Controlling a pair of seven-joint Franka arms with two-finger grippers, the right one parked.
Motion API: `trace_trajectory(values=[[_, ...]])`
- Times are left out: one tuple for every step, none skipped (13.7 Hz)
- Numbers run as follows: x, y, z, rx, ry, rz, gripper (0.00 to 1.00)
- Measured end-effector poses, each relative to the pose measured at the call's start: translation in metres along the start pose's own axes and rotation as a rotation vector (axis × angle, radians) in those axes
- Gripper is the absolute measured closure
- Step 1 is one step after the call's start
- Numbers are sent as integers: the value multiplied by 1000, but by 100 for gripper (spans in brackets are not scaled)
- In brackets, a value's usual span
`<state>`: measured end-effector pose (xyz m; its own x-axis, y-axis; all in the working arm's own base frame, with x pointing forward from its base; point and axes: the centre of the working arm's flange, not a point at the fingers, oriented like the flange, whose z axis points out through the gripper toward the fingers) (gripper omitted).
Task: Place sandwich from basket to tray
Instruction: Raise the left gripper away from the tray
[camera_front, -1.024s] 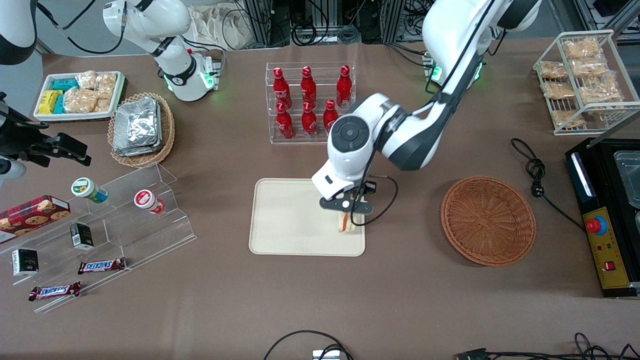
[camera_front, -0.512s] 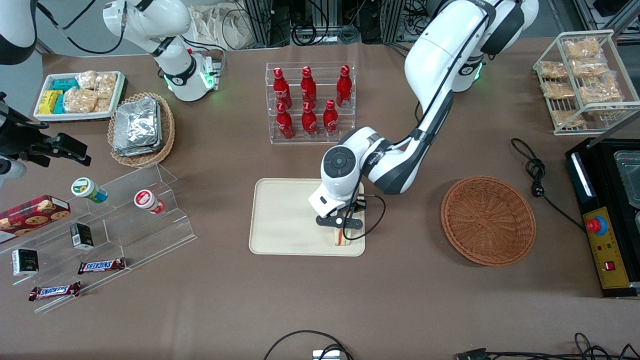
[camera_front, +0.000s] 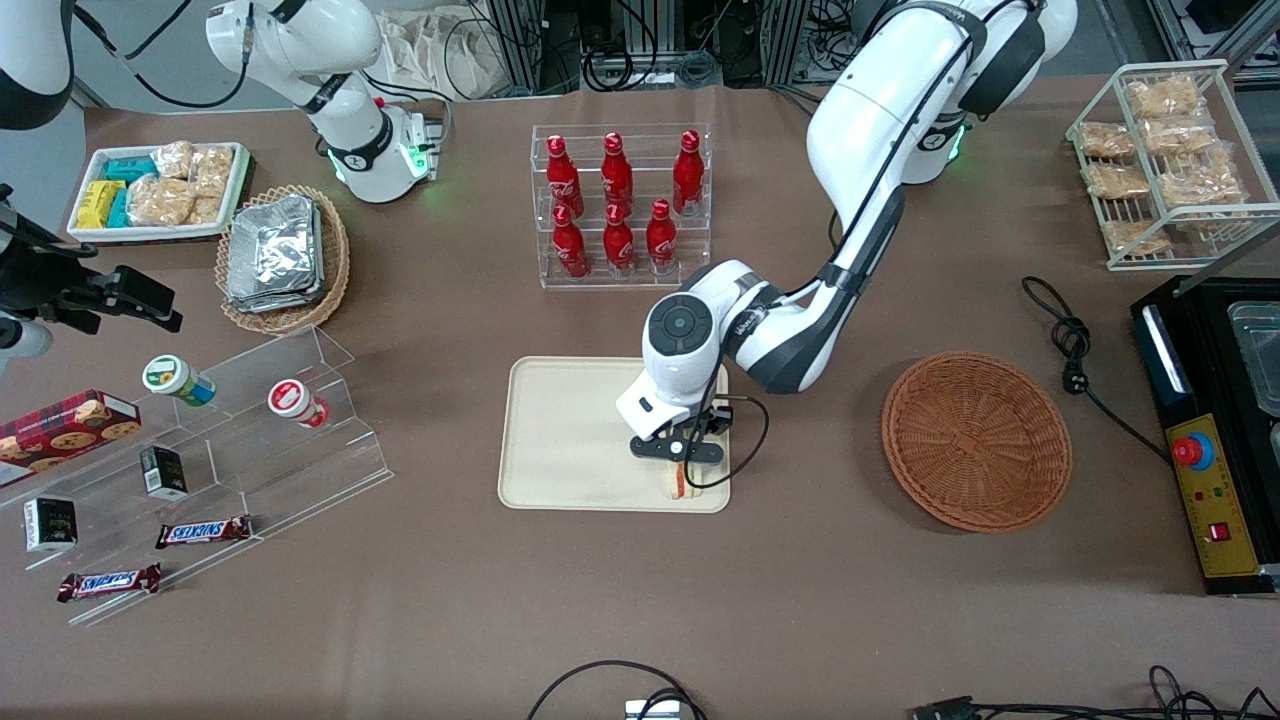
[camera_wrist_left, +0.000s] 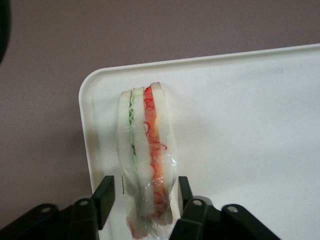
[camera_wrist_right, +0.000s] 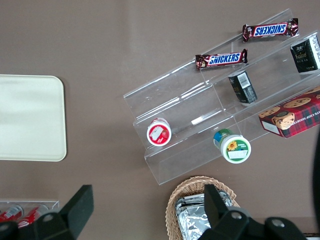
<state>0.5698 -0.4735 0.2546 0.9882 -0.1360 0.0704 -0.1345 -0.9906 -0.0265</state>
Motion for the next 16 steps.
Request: trace_trajectory(values=[[2, 0, -5, -6, 11, -2, 26], [6, -1, -13, -15, 24, -12, 15], [12, -6, -28, -29, 38, -34, 5], [20, -17, -47, -51, 51, -75, 0], [30, -35, -72, -71, 69, -120, 0], [40, -59, -99, -81, 92, -158, 0], [48, -89, -127, -82, 109, -188, 0], [53, -123, -156, -80, 108, -215, 0], [54, -157, -183, -76, 96, -239, 0], [53, -191, -208, -67, 79, -253, 0], [49, -227, -230, -54, 53, -256, 0], [43, -263, -249, -42, 23, -246, 0], [36, -295, -264, -33, -6, -234, 0], [28, -324, -275, -28, -27, -234, 0], [19, -350, -282, -26, -38, -241, 0], [10, -372, -287, -27, -43, -240, 0]])
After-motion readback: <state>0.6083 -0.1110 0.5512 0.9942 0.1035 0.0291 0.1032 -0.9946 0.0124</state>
